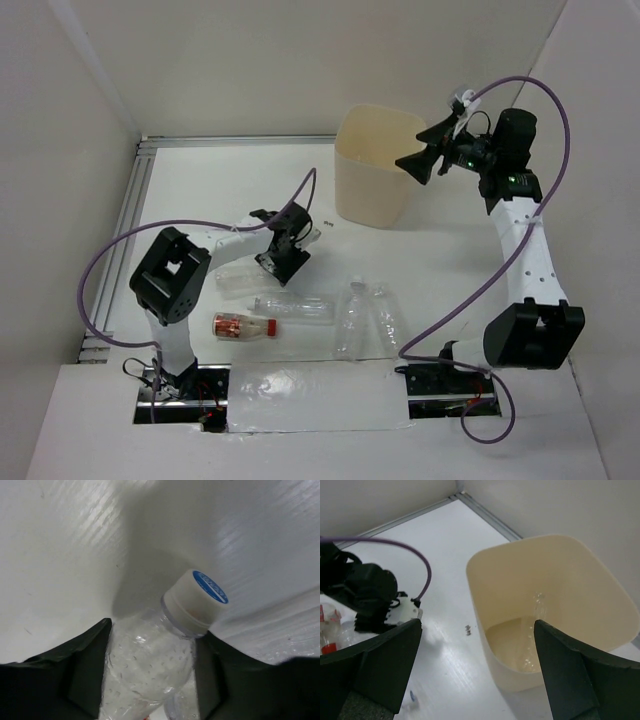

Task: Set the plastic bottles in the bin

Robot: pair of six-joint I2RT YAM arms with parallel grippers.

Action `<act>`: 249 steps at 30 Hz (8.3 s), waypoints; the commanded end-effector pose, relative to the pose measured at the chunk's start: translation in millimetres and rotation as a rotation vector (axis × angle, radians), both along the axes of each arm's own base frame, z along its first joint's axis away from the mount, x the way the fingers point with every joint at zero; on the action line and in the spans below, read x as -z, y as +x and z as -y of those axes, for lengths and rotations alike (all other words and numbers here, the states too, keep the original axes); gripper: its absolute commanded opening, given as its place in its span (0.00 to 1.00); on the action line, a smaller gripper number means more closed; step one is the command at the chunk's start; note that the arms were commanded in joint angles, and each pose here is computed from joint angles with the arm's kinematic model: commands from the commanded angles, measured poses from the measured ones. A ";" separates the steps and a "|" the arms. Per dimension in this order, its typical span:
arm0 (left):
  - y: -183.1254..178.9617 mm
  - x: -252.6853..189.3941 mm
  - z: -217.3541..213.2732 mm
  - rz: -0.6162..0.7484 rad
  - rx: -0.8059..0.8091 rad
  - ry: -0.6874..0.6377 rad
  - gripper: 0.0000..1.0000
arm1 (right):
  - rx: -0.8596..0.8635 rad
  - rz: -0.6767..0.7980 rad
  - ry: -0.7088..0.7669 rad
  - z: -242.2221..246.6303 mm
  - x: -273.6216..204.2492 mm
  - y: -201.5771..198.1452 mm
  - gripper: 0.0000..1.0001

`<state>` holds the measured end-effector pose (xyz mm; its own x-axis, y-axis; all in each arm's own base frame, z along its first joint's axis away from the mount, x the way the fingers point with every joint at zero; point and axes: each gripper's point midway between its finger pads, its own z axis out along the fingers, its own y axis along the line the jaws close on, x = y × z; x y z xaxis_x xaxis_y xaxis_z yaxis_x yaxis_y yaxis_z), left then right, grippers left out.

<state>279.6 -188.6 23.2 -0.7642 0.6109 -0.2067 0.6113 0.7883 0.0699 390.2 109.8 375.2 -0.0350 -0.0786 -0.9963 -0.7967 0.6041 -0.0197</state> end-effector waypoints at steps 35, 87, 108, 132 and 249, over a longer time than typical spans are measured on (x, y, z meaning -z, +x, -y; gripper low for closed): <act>171.9 -517.4 209.2 0.903 0.027 -1.667 0.13 | -0.041 -0.061 -0.335 15.6 167.7 -182.6 0.38; -159.7 -98.6 -76.4 0.012 -1.398 -0.720 1.00 | -0.776 0.063 -0.693 -238.0 326.7 -128.0 0.42; -141.7 -61.3 -73.7 0.004 -1.543 -0.640 1.00 | 0.117 0.189 -0.302 -139.8 -20.9 47.1 0.20; -136.7 -1.9 -41.4 0.026 -1.489 -0.539 1.00 | 0.175 0.056 -0.243 -23.3 11.1 81.2 0.94; -114.6 -115.9 162.2 0.456 -0.176 -0.721 1.00 | -0.121 -1.181 -1.103 -7.6 349.3 -223.5 0.73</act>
<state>163.5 -321.1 105.3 -0.6097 0.1868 -0.7703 0.4960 0.8479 -0.1870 168.3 117.0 20.1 -0.6427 -0.7543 0.1338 -0.7209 0.6546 0.2276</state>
